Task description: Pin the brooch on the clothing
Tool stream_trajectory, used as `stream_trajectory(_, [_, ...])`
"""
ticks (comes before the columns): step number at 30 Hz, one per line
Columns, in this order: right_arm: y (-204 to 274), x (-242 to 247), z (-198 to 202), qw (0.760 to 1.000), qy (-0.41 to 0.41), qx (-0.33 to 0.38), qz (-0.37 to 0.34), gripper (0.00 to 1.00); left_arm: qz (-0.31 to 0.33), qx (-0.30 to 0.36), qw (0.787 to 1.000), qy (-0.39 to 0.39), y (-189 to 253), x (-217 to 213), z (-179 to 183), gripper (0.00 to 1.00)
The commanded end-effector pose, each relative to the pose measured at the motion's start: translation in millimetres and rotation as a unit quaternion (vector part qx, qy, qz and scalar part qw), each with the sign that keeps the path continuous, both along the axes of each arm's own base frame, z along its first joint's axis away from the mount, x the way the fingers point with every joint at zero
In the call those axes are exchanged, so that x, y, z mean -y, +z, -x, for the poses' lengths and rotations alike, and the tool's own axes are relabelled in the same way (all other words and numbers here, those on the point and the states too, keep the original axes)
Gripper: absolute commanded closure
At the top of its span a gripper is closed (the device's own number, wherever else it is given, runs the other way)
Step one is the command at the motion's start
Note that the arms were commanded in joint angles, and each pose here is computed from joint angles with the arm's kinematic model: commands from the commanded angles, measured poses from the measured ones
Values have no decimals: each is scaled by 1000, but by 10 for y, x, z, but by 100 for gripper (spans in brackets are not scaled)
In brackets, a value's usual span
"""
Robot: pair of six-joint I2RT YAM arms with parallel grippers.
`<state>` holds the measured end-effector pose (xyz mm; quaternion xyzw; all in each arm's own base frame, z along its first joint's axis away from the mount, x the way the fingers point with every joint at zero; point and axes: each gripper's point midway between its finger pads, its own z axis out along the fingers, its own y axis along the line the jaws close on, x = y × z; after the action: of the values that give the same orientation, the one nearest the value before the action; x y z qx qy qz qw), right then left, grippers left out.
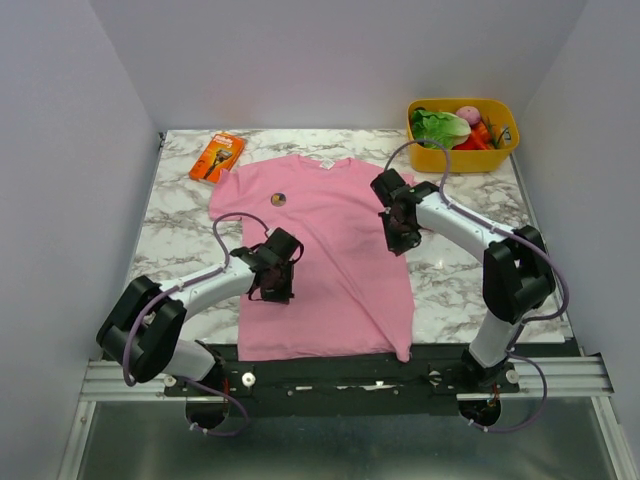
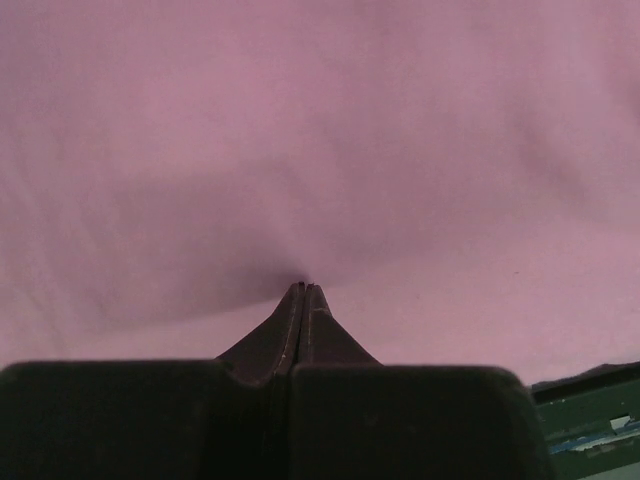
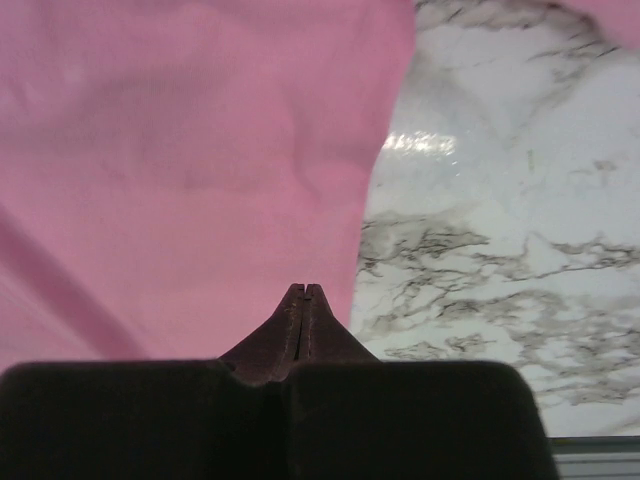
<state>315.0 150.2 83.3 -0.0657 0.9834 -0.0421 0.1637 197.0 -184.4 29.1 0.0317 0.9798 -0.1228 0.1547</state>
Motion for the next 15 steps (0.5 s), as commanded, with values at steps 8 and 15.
stream_trajectory(8, [-483,-141,357,998,-8,-52,-37,99,-38,-55,995,73,-208,-261,307,100])
stream_trajectory(15, [-655,-73,498,997,-14,-76,-24,99,-61,-64,991,103,-215,-441,450,100])
